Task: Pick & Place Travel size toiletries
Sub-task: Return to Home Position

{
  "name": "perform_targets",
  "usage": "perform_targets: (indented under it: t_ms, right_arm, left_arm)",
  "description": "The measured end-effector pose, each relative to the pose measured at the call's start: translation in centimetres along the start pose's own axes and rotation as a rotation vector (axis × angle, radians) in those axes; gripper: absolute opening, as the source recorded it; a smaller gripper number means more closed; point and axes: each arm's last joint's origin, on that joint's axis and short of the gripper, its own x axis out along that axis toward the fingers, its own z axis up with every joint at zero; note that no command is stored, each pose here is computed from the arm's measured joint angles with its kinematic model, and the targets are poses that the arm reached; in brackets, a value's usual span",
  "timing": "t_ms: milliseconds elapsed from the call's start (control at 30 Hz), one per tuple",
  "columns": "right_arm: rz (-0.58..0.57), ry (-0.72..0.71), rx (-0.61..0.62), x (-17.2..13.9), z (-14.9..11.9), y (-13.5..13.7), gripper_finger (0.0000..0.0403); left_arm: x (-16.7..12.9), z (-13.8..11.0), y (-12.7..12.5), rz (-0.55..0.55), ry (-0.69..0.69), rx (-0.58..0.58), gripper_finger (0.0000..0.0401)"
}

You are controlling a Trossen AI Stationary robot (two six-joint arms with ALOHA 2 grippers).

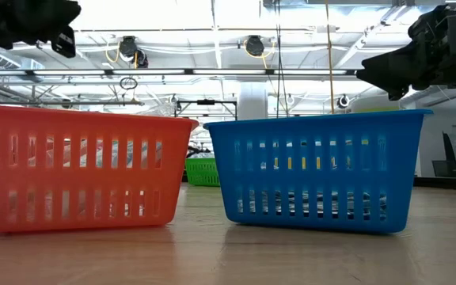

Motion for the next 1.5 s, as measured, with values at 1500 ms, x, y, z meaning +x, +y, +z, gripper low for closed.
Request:
perform_targets:
  t_ms: [1500]
  right_arm:
    - [0.000, 0.001, 0.000, 0.0, 0.0, 0.0, 0.0175]
  left_arm:
    - [0.1, -5.7, -0.4, 0.029, 0.124, -0.026, 0.0001]
